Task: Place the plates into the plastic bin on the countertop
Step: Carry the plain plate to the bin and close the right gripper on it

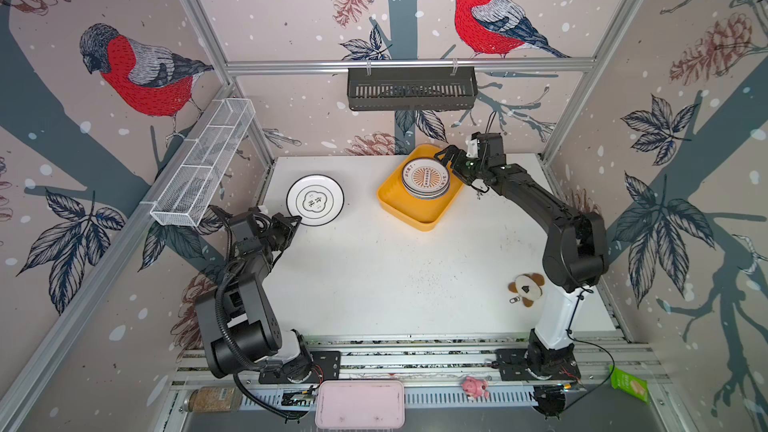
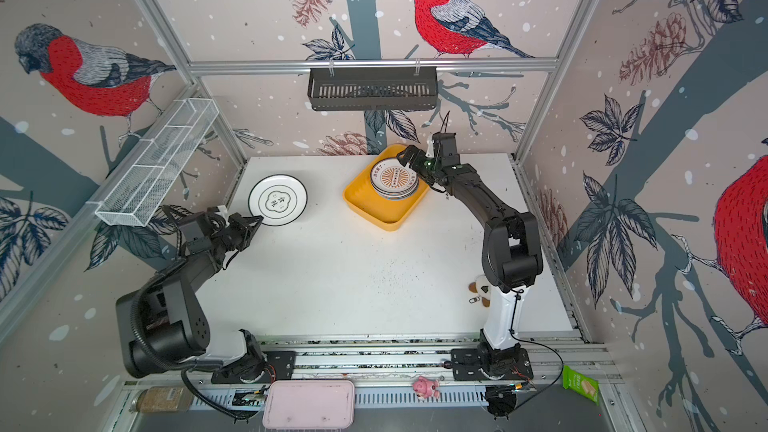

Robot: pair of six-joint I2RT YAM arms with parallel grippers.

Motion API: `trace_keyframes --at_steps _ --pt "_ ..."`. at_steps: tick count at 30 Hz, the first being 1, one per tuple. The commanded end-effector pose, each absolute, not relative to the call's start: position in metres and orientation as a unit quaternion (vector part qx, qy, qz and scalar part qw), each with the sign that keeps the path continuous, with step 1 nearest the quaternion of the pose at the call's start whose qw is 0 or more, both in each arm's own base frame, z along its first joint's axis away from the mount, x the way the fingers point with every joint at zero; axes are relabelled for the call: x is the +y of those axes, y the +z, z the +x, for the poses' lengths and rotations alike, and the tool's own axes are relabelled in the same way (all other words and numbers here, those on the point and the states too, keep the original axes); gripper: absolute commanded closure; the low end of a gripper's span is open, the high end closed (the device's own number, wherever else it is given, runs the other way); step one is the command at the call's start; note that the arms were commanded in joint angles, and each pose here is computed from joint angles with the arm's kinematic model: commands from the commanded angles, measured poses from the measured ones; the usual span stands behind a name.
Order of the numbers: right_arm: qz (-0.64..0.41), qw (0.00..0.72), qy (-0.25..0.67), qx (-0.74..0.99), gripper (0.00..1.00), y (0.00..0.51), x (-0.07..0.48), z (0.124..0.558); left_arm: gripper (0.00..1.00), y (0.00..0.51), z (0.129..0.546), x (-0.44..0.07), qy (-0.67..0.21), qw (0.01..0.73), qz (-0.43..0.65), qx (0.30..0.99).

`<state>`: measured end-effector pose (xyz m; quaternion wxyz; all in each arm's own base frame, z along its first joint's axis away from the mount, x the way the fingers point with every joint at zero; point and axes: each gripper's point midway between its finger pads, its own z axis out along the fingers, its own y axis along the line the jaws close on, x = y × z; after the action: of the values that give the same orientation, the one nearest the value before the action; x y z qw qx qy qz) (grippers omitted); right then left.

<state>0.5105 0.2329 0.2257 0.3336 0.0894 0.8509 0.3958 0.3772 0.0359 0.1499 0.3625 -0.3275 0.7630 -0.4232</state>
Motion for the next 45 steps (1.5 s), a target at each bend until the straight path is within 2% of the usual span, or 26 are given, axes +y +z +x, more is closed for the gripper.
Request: trace_keyframes --at_steps 1,10,14,23,26,29,32,36,38,45 --pt "0.053 0.359 0.392 0.846 0.00 0.237 0.248 0.498 1.00 0.170 0.376 0.009 -0.456 0.345 -0.281 0.771" --pt "-0.064 0.351 0.492 0.794 0.00 0.270 0.327 0.422 1.00 0.206 0.381 -0.067 -0.518 0.304 -0.191 0.776" --pt "-0.079 0.345 0.490 0.797 0.03 0.264 0.346 0.404 1.00 0.214 0.377 -0.090 -0.542 0.281 -0.153 0.777" --pt "-0.097 0.325 0.486 0.805 0.13 0.251 0.376 0.379 1.00 0.222 0.371 -0.108 -0.548 0.260 -0.116 0.787" --pt "-0.093 0.324 0.491 0.803 0.23 0.251 0.379 0.378 1.00 0.224 0.370 -0.109 -0.551 0.260 -0.111 0.786" --pt "-0.084 0.324 0.489 0.806 0.41 0.247 0.379 0.382 1.00 0.227 0.369 -0.109 -0.551 0.262 -0.108 0.785" --pt "-0.080 0.319 0.488 0.808 0.46 0.244 0.380 0.385 1.00 0.228 0.369 -0.110 -0.553 0.262 -0.105 0.784" --pt "-0.083 0.317 0.490 0.808 0.60 0.244 0.383 0.387 1.00 0.228 0.369 -0.111 -0.555 0.260 -0.103 0.784" --pt "-0.083 0.317 0.490 0.808 0.63 0.244 0.384 0.387 1.00 0.229 0.370 -0.111 -0.554 0.261 -0.103 0.784" --pt "-0.070 0.308 0.491 0.812 0.94 0.237 0.381 0.393 1.00 0.232 0.372 -0.111 -0.552 0.267 -0.101 0.783"
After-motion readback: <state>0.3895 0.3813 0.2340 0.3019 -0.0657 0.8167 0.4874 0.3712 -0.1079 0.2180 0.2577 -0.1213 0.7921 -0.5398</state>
